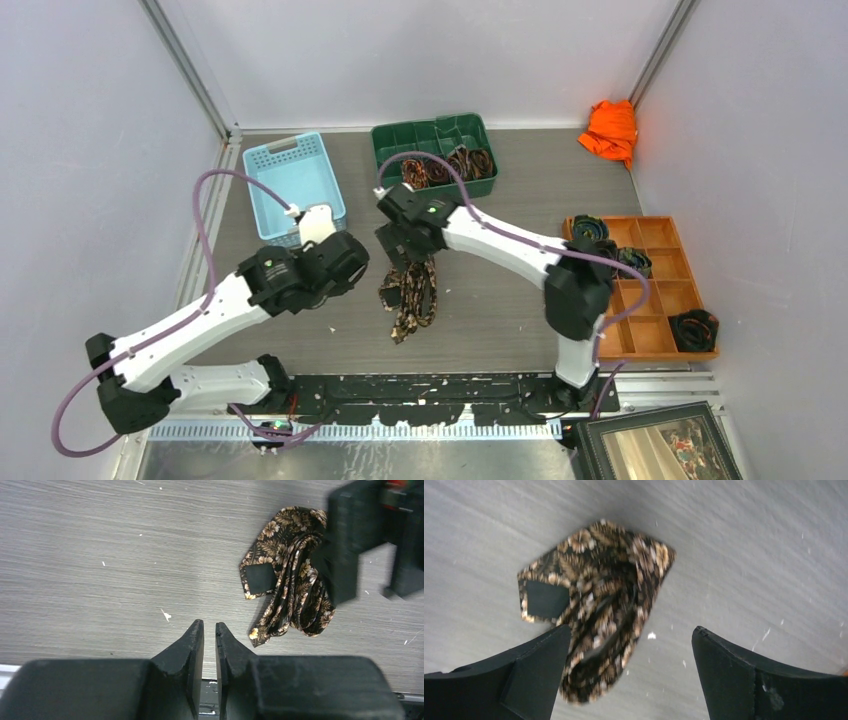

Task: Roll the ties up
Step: Flatten out the tie at the center of the board.

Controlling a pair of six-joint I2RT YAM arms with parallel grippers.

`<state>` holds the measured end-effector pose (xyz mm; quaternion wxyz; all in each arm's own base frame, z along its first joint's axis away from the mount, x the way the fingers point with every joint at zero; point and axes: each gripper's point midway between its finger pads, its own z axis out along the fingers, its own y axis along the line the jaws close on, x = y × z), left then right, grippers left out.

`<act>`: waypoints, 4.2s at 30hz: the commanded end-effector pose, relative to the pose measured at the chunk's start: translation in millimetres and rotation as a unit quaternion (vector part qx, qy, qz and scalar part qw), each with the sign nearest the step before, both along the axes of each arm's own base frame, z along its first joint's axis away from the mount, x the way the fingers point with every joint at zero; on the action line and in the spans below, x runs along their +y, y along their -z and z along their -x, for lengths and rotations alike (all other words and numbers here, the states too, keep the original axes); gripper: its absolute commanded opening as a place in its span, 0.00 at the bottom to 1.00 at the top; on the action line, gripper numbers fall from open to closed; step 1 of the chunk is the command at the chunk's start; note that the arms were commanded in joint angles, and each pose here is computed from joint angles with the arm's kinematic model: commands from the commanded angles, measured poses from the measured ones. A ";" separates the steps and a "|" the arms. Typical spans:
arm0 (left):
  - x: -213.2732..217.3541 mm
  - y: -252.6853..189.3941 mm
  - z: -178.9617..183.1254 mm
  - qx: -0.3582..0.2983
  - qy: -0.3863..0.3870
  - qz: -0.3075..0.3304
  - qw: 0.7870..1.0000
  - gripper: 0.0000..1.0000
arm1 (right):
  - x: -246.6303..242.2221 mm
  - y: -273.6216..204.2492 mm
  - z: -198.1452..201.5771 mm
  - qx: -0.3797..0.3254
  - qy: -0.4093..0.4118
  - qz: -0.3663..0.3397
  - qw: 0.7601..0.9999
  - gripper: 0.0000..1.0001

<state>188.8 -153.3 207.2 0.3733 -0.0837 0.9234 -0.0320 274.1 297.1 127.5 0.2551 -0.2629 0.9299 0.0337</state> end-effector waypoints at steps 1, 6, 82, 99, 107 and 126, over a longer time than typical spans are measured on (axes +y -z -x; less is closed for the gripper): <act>36.5 -16.5 4.9 -0.038 -0.041 -0.006 0.998 0.17 | 23.5 8.8 -31.4 -0.030 -0.059 0.056 0.996 0.96; 52.4 -22.6 12.6 -0.055 -0.047 0.010 0.997 0.19 | 44.0 39.3 -43.1 -0.004 -0.107 0.086 0.991 0.94; -217.0 179.2 -37.7 0.168 0.174 0.075 0.967 0.02 | -143.7 10.9 -90.1 -0.031 0.274 -0.017 0.961 0.53; -53.2 164.7 3.3 0.152 0.000 -0.082 0.985 0.00 | -110.1 51.2 -89.9 0.035 0.206 -0.019 0.978 0.58; -43.6 158.6 1.7 0.143 -0.008 -0.100 0.985 0.00 | -98.2 55.1 -46.6 0.077 0.197 -0.021 0.977 0.58; -44.8 165.9 6.7 0.142 -0.003 -0.074 0.987 0.00 | -91.2 106.1 20.3 0.177 0.212 -0.048 0.960 0.01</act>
